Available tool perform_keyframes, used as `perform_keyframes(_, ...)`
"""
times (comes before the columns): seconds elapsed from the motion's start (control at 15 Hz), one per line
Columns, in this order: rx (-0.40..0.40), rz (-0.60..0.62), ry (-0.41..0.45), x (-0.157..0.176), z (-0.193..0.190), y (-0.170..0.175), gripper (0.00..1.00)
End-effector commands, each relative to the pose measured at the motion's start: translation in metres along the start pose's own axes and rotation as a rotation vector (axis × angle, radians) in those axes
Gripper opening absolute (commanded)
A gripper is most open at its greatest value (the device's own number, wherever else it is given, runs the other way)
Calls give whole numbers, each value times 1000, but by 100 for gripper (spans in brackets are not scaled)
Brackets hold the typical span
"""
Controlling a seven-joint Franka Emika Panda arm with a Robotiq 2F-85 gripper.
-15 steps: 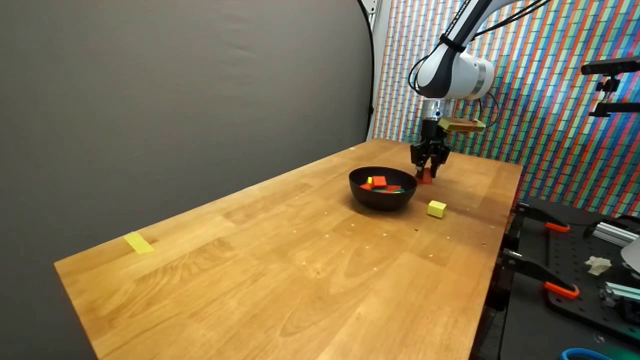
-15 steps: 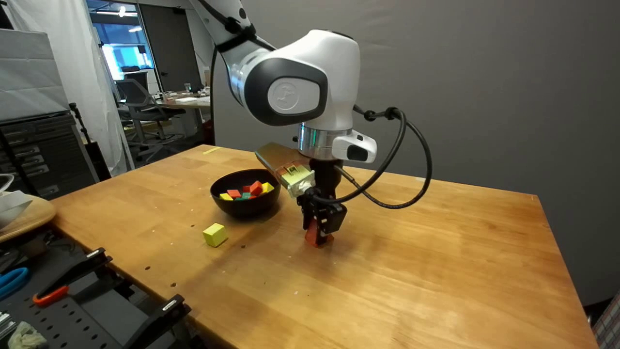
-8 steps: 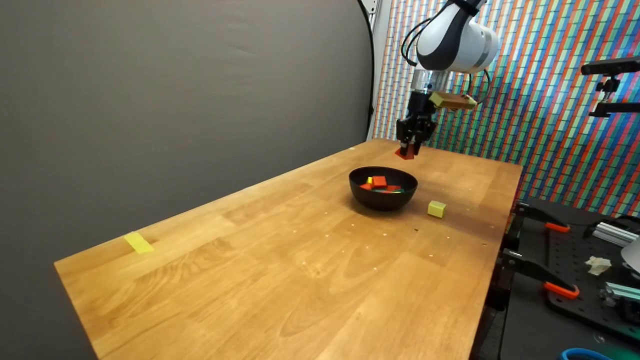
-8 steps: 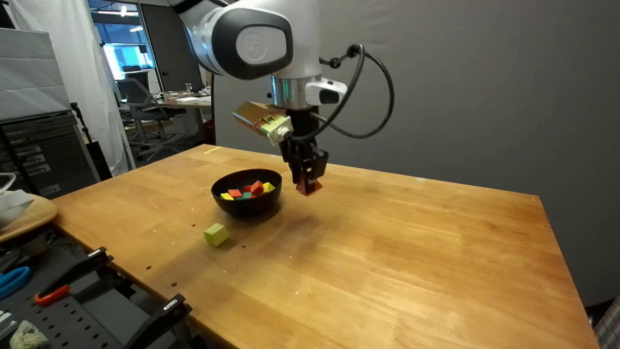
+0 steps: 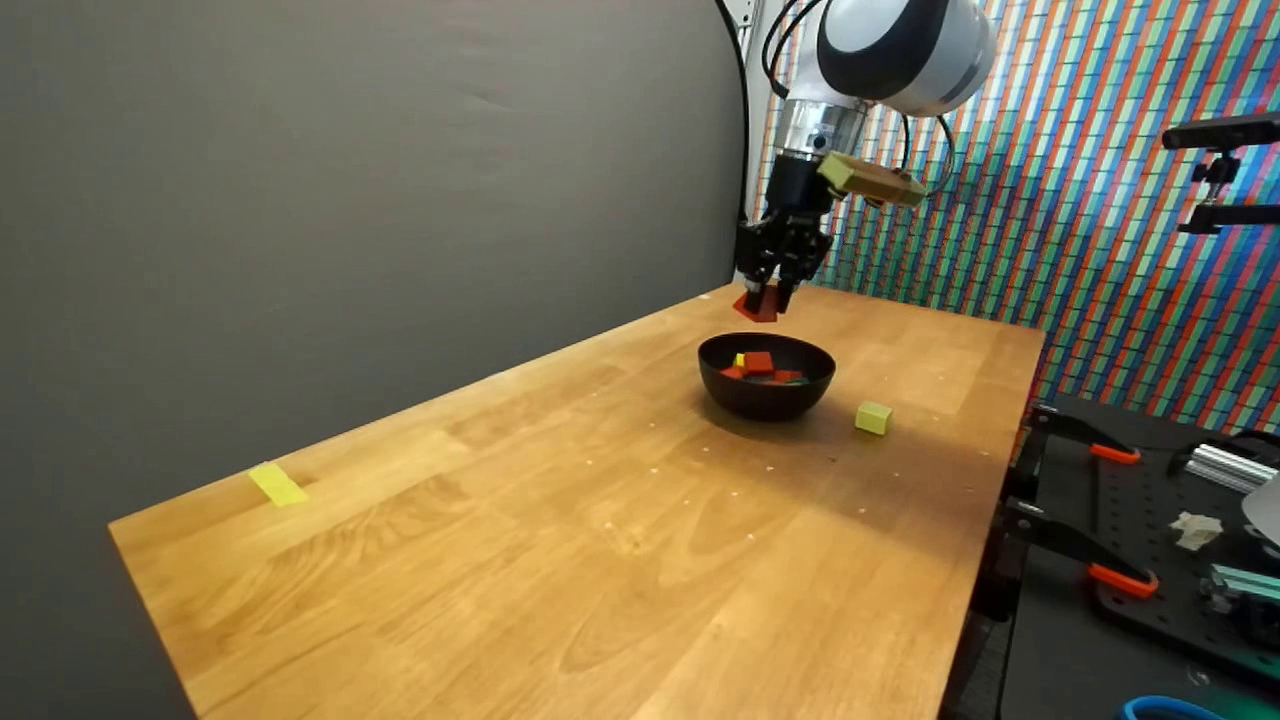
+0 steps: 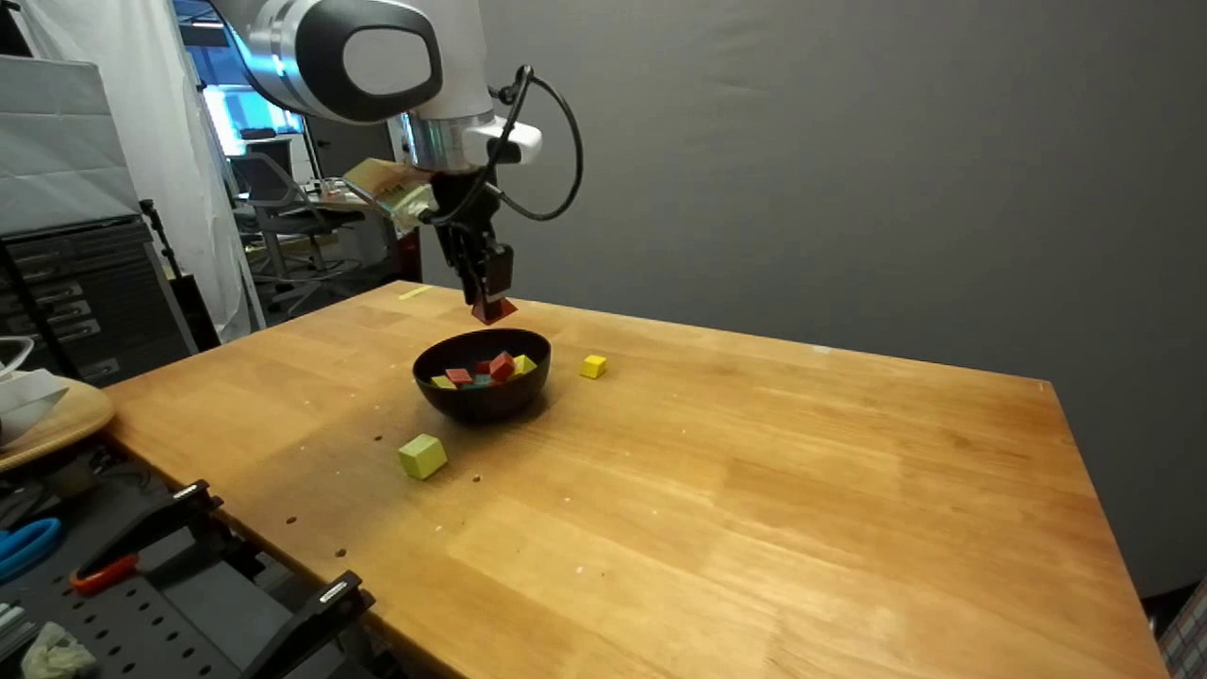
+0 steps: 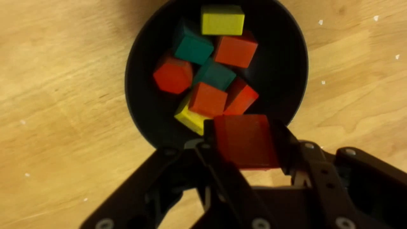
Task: Pick up all the cubes and put them in the black bowl
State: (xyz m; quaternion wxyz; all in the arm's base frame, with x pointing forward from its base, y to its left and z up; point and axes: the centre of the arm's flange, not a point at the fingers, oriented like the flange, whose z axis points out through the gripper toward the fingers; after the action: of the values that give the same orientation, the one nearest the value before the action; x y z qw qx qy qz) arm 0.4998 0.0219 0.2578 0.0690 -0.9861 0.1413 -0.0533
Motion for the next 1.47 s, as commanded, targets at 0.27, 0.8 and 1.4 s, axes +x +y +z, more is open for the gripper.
perform_keyframes(0.27, -28, 146, 2, 2, 1, 20, 99)
perform_keyframes(0.8, -91, 7, -163, -59, -67, 91, 100)
perform_keyframes(1.4, -72, -115, -168, -67, -30, 85, 100)
